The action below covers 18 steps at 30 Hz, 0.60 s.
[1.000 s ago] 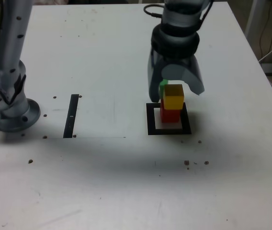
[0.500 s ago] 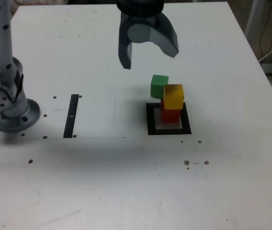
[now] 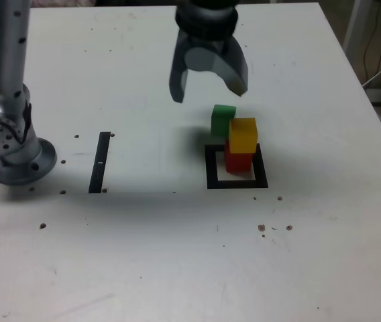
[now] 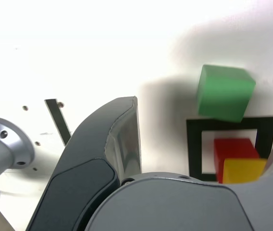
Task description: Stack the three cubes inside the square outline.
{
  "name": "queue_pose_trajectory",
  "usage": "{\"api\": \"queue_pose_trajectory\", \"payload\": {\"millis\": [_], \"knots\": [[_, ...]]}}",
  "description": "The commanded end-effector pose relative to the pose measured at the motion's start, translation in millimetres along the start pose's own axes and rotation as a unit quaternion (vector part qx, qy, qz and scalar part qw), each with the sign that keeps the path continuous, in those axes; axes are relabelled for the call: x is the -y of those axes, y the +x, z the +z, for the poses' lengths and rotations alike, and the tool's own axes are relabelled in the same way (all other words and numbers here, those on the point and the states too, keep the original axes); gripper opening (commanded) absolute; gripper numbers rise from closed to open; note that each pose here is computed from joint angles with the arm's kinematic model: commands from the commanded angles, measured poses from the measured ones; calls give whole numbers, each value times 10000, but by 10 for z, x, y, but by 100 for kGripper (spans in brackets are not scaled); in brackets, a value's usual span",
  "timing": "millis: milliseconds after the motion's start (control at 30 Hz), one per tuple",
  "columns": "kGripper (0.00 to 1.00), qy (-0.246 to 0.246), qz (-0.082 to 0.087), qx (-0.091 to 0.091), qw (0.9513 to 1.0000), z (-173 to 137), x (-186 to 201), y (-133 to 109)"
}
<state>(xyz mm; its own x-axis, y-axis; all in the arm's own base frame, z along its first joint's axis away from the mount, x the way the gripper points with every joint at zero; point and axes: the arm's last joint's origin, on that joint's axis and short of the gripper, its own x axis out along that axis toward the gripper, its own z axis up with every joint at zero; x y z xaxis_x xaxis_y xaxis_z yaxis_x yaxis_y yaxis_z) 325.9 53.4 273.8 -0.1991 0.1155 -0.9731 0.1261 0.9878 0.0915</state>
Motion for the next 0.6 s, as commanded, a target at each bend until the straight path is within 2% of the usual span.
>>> {"api": "queue_pose_trajectory", "payload": {"millis": [0, 367, 567], "knots": [[99, -27, -12, 47, 10000, 100, -33, 38], [100, -3, -156, -173, 9997, 408, -66, 328], [100, 9, -180, -191, 9997, 461, -66, 369]]}}
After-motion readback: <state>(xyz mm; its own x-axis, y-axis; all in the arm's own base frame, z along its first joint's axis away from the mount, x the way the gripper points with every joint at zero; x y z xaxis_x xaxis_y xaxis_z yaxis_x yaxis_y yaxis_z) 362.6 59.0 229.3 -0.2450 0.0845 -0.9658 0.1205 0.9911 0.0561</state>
